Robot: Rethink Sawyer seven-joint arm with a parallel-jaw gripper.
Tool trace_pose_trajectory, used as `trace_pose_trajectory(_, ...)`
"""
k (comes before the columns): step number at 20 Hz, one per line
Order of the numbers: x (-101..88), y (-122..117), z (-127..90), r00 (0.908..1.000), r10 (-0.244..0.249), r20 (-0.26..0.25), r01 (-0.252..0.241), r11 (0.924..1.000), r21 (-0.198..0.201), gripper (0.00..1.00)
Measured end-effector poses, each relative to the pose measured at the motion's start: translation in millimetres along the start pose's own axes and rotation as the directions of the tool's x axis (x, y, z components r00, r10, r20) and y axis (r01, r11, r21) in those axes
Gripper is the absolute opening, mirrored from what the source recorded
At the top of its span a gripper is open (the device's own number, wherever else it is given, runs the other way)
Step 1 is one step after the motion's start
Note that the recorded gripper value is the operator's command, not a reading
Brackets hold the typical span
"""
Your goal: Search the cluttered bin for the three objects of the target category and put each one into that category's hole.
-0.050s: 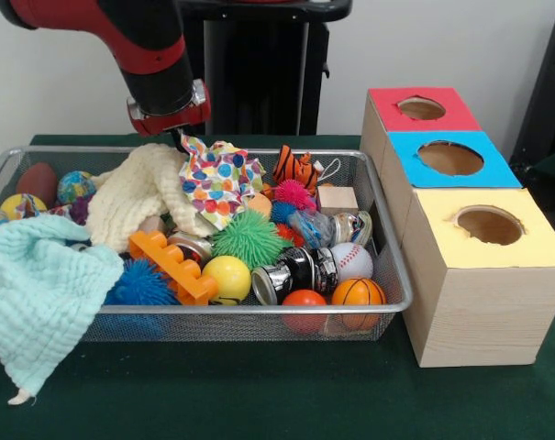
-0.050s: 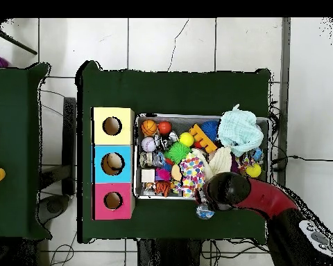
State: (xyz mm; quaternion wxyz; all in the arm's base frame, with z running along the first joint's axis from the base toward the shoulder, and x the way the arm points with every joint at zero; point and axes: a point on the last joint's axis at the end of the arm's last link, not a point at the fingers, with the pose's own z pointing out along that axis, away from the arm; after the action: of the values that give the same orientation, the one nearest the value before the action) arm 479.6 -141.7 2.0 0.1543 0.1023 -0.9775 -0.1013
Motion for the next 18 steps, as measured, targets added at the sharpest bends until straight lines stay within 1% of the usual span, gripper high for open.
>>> trace_pose_trajectory(7,0.2,-2,0,1.0000,0.002,0.005,-0.002,1.0000,0.001,0.00)
trace_pose_trajectory(8,0.3,-3,0,1.0000,0.003,0.007,-0.003,1.0000,0.002,1.00)
trace_pose_trajectory(9,0.5,-3,0,0.9999,0.003,0.010,-0.003,1.0000,0.003,1.00)
trace_pose_trajectory(10,1.5,-9,1,0.9996,0.009,0.026,-0.010,0.9999,0.011,1.00)
trace_pose_trajectory(13,2.5,-13,3,0.9990,0.018,0.040,-0.019,0.9998,0.011,1.00)
trace_pose_trajectory(18,1.3,-12,3,0.9990,0.013,0.043,-0.014,0.9998,0.014,1.00)
